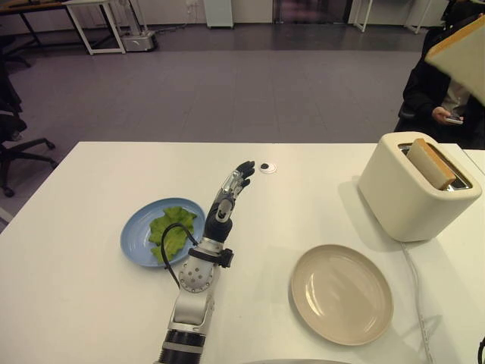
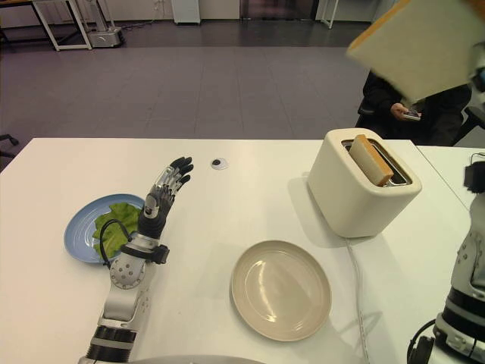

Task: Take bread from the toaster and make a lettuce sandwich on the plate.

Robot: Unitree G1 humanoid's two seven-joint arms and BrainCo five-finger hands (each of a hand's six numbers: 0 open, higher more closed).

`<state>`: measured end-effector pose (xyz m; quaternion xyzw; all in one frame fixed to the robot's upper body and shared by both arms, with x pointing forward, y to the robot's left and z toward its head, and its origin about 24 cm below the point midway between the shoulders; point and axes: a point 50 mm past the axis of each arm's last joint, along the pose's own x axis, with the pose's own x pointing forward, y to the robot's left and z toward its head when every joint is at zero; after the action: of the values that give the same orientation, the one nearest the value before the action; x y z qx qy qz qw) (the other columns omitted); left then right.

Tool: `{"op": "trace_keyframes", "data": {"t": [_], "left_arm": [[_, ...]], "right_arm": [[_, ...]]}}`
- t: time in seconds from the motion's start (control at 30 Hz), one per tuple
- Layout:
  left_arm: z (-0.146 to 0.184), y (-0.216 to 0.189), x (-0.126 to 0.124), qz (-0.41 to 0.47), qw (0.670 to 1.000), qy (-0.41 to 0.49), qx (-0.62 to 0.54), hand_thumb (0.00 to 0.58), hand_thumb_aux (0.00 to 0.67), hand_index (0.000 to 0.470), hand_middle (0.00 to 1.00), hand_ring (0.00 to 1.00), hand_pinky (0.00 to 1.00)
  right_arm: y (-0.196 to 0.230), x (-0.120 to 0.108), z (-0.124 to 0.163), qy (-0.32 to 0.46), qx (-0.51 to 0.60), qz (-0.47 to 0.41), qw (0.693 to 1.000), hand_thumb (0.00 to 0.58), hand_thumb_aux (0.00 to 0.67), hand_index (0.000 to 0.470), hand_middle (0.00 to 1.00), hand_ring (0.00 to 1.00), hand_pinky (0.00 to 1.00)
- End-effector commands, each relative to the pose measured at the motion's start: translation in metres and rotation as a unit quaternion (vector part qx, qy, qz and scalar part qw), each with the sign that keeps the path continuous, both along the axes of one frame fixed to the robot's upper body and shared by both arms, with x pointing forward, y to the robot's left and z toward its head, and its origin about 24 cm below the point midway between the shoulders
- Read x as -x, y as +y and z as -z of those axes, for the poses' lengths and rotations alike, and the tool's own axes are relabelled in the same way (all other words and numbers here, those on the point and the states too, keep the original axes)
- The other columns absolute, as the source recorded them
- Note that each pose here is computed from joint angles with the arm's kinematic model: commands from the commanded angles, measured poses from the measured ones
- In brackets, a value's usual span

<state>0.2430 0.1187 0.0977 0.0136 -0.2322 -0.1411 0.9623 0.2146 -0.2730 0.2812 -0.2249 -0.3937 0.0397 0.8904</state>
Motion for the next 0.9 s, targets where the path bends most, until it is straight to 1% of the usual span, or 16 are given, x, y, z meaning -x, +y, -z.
{"op": "trace_keyframes", "data": {"t": [0.03,0.07,0.1,0.13,0.17,0.2,0.23,0.43,0.53,0.7,0.8,0.9], "left_arm": [[0.0,-0.001,-0.001,0.001,1.0,0.004,-0.001,0.0,0.0,0.0,0.07,0.07,0.07],[0.0,-0.001,-0.001,0.002,1.0,0.003,-0.001,0.0,0.0,0.0,0.07,0.07,0.07],[-0.001,-0.001,0.0,0.001,1.0,0.003,-0.001,0.0,0.0,0.0,0.07,0.07,0.07],[-0.001,-0.001,0.0,0.001,1.0,0.003,-0.001,0.0,0.0,0.0,0.07,0.07,0.07],[-0.001,-0.001,0.0,0.001,1.0,0.003,-0.001,0.0,0.0,0.0,0.07,0.07,0.07],[-0.001,-0.001,0.0,0.0,1.0,0.003,-0.001,0.0,0.0,0.0,0.07,0.07,0.07],[-0.001,-0.002,0.0,0.0,1.0,0.004,-0.001,0.0,0.0,0.0,0.07,0.07,0.07],[-0.001,-0.002,-0.001,0.001,1.0,0.003,-0.001,0.0,0.0,0.0,0.06,0.06,0.06],[-0.001,-0.002,0.0,0.001,1.0,0.003,-0.001,0.0,0.0,0.0,0.07,0.07,0.07],[-0.001,-0.001,0.0,0.0,1.0,0.003,-0.001,0.0,0.0,0.0,0.07,0.07,0.07],[-0.002,0.0,0.001,0.001,1.0,0.003,-0.002,0.0,0.0,0.0,0.06,0.06,0.06],[-0.002,0.0,0.001,0.0,1.0,0.003,-0.002,0.0,0.0,0.0,0.07,0.07,0.07]], "right_arm": [[0.048,0.017,0.064,0.224,0.1,-0.232,0.942,0.58,0.67,0.47,0.0,0.0,0.0],[0.054,0.025,0.083,0.281,0.124,-0.275,0.911,0.58,0.67,0.47,0.0,0.0,0.0],[0.058,0.036,0.106,0.351,0.146,-0.317,0.869,0.58,0.67,0.47,0.0,0.0,0.0],[0.059,0.045,0.123,0.398,0.164,-0.345,0.834,0.58,0.67,0.47,0.0,0.0,0.0],[0.057,0.051,0.138,0.436,0.17,-0.359,0.807,0.58,0.67,0.47,0.0,0.0,0.0],[0.054,0.054,0.148,0.46,0.168,-0.369,0.79,0.58,0.67,0.47,0.0,0.0,0.0],[0.05,0.054,0.154,0.473,0.163,-0.369,0.784,0.58,0.67,0.47,0.0,0.0,0.0],[0.048,0.051,0.176,0.498,0.168,-0.35,0.775,0.58,0.67,0.47,0.0,0.0,0.0],[0.045,0.048,0.185,0.505,0.176,-0.329,0.778,0.58,0.67,0.47,0.0,0.0,0.0],[0.033,0.038,0.185,0.504,0.169,-0.288,0.797,0.58,0.67,0.47,0.0,0.0,0.0],[0.022,0.032,0.176,0.491,0.149,-0.27,0.815,0.58,0.67,0.47,0.0,0.0,0.0],[0.02,0.031,0.169,0.484,0.138,-0.273,0.82,0.58,0.67,0.47,0.0,0.0,0.0]]}}
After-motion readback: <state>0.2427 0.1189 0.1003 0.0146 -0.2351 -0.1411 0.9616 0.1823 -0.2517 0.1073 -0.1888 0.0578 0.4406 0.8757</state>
